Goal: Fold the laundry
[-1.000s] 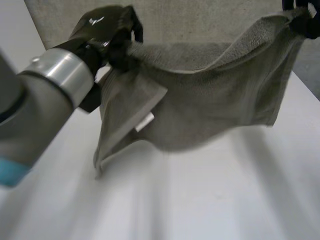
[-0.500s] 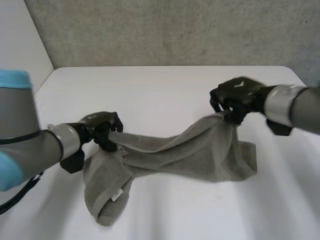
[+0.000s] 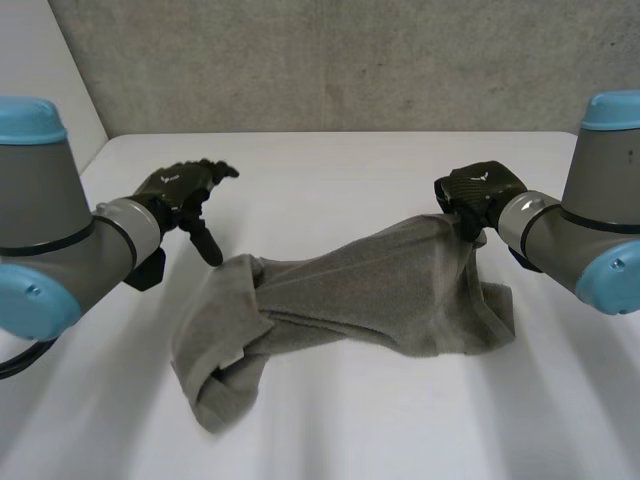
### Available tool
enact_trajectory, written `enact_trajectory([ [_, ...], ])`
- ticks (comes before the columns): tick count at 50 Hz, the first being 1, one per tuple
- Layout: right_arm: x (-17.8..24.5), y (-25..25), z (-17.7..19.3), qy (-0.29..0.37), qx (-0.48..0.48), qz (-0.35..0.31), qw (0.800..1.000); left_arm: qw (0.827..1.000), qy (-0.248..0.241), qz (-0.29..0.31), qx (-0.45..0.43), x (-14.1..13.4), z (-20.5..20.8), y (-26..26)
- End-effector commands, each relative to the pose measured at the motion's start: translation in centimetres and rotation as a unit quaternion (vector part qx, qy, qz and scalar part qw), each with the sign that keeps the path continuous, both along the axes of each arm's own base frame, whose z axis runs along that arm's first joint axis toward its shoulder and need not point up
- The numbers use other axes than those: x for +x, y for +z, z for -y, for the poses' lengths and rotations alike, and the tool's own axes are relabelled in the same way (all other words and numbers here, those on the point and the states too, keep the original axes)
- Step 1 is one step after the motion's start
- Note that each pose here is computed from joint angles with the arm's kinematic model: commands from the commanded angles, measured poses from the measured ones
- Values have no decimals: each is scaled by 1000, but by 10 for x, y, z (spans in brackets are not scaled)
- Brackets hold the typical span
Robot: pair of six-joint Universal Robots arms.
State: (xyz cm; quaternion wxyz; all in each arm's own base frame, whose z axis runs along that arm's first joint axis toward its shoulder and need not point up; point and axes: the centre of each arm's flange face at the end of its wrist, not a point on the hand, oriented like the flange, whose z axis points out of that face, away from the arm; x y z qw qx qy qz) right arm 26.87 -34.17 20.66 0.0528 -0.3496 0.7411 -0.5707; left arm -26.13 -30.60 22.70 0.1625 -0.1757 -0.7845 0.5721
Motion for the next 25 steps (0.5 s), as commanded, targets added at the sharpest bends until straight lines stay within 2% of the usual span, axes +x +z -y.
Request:
enact_trajectory([
  [1,-4,-5,-5,1,2,-3,1000,998,-56,-13,-34,-23,-55,34],
  [5,-3,-6,-6,3,4,-5,1000,996,-85,-4,-32,-39,-90,36],
  [13,-3,-9,-8,4,8,-7,1000,995,-75,59,13,-44,-132,7],
  [20,-2,-10,-9,6,11,-7,1000,991,-64,110,44,-43,-138,-29],
  [25,-1,-14,-11,8,15,-9,1000,989,-52,132,34,-44,-133,-47],
])
